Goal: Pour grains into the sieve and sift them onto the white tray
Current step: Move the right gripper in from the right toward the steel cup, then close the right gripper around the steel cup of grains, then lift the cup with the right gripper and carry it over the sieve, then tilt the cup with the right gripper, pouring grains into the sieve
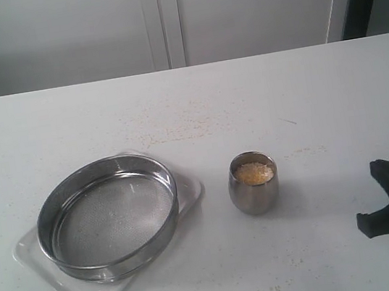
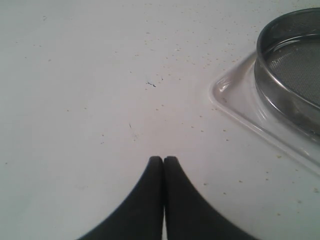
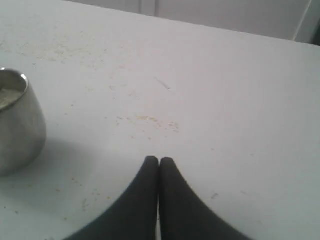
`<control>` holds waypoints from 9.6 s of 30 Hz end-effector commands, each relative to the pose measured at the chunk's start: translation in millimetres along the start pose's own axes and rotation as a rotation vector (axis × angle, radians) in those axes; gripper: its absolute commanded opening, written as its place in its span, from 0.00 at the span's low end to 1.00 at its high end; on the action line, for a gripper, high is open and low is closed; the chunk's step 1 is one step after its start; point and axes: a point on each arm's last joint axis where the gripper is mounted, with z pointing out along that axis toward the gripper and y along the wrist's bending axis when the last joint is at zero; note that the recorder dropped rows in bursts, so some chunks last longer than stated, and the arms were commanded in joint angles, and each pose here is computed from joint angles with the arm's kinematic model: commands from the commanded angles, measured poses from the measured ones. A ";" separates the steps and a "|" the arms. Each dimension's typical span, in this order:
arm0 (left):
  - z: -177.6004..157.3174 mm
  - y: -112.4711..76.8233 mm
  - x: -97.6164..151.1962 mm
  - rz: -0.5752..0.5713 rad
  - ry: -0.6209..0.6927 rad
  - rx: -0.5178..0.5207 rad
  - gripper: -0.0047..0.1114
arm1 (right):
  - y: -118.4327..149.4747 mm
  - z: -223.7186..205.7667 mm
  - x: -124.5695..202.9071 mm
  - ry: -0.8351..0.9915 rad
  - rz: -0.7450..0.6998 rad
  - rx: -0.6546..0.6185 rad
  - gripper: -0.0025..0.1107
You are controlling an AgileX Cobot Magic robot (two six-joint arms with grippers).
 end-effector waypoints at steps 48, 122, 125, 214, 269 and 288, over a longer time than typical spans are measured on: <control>1.2 -0.8 4.5 -0.004 0.023 0.011 0.04 | 32.7 85.9 20.9 0.013 -0.070 -0.604 0.89; 1.2 -0.8 4.5 -0.004 0.023 0.011 0.04 | 62.8 151.6 23.3 -0.031 -0.175 -0.711 0.19; 1.2 -0.8 4.5 -0.004 0.023 0.011 0.04 | 62.8 151.0 19.3 -0.049 -0.177 -0.711 0.19; 1.2 -0.8 4.5 -0.004 0.023 0.011 0.04 | 219.2 158.4 -147.5 0.041 -0.993 -0.538 0.02; 1.2 -0.8 4.5 -0.004 0.023 0.011 0.04 | 229.6 168.7 -126.1 -0.152 -1.546 -0.640 0.02; 1.2 -0.8 4.5 -0.004 0.023 0.011 0.04 | 229.7 169.0 -125.4 -0.185 -1.641 -0.642 0.02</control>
